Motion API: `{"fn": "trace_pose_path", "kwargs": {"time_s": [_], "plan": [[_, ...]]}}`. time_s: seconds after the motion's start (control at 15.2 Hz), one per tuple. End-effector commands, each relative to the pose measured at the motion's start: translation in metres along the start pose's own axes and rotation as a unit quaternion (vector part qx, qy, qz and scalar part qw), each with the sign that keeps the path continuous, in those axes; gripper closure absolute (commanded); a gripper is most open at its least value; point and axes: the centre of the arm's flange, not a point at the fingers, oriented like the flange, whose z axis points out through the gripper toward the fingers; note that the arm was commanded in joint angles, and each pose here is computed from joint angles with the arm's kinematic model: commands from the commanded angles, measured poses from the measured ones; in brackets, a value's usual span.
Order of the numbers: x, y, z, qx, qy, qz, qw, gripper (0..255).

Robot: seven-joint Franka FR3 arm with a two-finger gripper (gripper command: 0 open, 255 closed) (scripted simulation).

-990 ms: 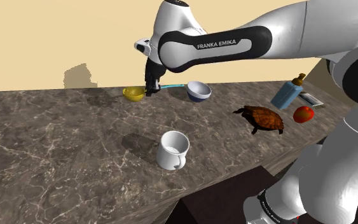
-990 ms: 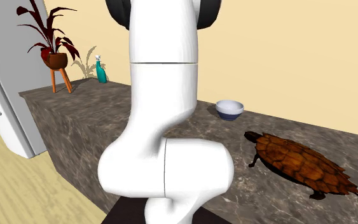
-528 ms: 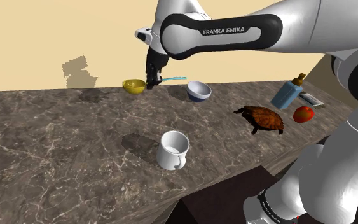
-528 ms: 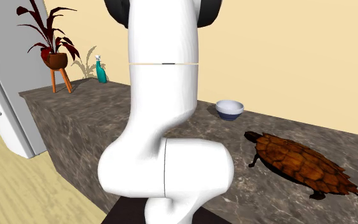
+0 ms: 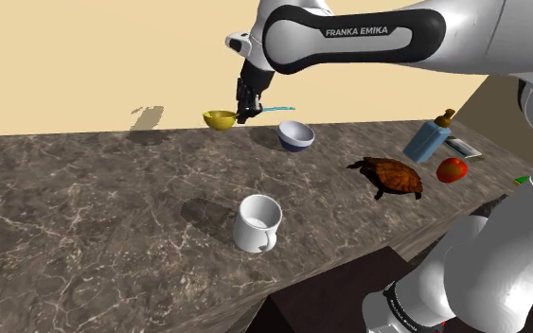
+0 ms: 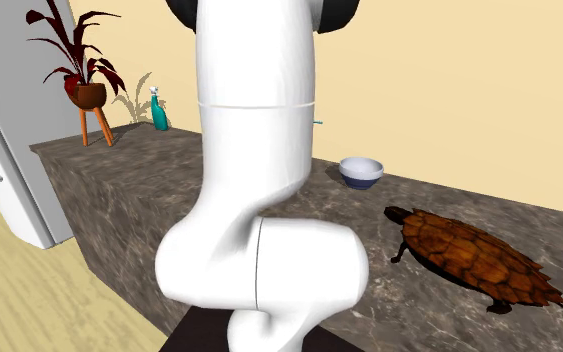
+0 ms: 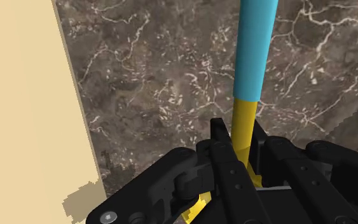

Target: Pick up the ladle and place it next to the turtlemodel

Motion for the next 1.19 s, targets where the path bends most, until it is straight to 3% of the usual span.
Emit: {"fn": "trace_pose_path", "kwargs": {"time_s": [0.0,1.12], "plan": [[-0.025,0.002,0.0,0.0,0.0,-0.001,1.0,255],[-0.247,0.03,-0.014,0.0,0.0,-0.001,1.0,255]]}}
